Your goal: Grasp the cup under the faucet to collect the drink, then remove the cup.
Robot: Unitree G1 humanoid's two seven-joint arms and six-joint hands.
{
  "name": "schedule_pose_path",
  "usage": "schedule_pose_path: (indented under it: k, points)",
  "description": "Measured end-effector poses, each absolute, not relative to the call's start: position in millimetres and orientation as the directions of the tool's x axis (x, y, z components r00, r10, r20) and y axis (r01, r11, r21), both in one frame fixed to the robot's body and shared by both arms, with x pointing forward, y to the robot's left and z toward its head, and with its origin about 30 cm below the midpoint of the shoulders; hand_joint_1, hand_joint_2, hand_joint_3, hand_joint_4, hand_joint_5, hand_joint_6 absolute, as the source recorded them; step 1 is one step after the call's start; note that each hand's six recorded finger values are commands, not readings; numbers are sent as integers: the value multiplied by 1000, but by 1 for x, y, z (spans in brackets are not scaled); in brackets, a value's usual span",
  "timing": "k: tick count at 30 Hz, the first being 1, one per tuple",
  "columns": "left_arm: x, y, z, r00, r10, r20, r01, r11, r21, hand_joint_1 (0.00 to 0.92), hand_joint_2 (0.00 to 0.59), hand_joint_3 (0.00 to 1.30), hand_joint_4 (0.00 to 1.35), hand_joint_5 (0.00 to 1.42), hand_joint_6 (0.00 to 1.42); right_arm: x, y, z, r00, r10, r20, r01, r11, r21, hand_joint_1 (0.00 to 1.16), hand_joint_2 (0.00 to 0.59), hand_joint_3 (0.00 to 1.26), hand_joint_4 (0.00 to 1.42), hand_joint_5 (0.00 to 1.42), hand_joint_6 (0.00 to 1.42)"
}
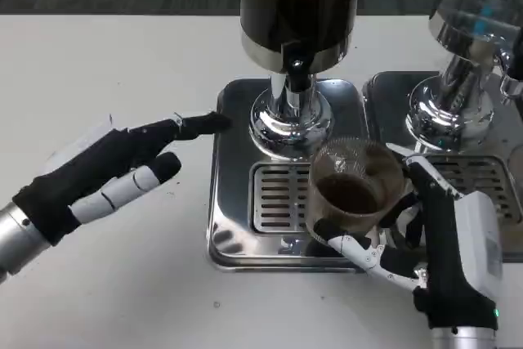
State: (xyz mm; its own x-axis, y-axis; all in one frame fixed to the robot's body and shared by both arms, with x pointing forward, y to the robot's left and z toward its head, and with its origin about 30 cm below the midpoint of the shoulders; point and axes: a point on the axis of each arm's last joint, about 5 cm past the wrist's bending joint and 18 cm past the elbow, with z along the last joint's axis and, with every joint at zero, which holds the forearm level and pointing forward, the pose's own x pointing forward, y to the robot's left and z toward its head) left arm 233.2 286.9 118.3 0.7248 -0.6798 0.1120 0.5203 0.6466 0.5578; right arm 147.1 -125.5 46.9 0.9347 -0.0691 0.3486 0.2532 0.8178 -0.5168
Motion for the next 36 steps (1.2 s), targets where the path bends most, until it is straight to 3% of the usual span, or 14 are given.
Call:
schedule_pose_path:
  k: [17, 36]
  points:
    - [224, 289, 137, 626, -775, 90, 480, 474, 738, 0, 151, 128, 8, 1, 49, 125, -143, 63, 939, -63, 339, 243, 819, -520, 853, 163, 640, 726, 955, 1265]
    - [203, 293, 149, 514, -856, 58, 446, 324, 834, 0, 149, 87, 0, 0, 18, 102, -153, 79, 939, -25, 344, 217, 818, -533, 857, 161, 662, 746, 969, 1296]
